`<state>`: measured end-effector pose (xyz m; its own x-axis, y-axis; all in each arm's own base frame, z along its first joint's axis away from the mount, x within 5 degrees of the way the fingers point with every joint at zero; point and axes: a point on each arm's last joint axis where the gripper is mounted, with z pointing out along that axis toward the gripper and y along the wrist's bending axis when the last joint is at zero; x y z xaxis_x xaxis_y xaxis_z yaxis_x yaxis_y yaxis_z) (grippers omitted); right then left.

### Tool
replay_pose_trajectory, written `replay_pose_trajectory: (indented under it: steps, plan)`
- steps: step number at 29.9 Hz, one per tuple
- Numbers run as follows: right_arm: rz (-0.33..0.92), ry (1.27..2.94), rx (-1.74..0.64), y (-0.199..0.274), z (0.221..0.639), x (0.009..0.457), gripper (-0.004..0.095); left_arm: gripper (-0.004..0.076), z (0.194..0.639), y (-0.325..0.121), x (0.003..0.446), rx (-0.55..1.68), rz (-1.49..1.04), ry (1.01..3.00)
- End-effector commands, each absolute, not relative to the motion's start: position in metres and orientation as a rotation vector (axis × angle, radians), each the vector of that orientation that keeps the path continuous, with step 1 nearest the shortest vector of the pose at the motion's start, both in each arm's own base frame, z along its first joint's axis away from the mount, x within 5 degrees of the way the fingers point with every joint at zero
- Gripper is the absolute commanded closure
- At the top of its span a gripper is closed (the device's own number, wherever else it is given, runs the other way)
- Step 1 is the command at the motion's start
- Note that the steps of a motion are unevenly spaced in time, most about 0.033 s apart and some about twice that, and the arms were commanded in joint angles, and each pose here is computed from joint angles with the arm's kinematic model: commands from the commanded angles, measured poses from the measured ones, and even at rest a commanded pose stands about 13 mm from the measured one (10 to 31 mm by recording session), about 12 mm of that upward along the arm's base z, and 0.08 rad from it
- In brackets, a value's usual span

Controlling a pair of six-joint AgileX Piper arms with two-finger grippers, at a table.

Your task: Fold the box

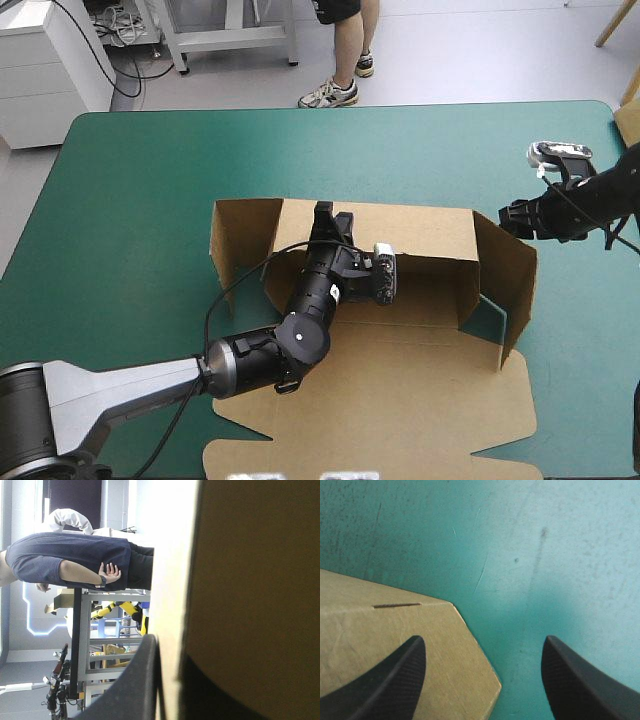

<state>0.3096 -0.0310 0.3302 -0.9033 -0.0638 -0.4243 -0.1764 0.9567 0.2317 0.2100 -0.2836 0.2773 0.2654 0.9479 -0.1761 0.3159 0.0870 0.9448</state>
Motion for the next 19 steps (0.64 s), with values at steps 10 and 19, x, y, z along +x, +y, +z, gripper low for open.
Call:
replay_pose_trajectory:
  steps: [10,19]
  plan:
    - [0.538,2.512,-0.331,-0.004,0.313,0.252,0.0307,0.0731,0.286,-0.276,0.208,1.379,0.683,1.352]
    - [0.516,2.372,-0.455,0.007,0.292,0.219,0.0307,0.0731,0.286,-0.277,0.208,1.414,0.700,1.325]
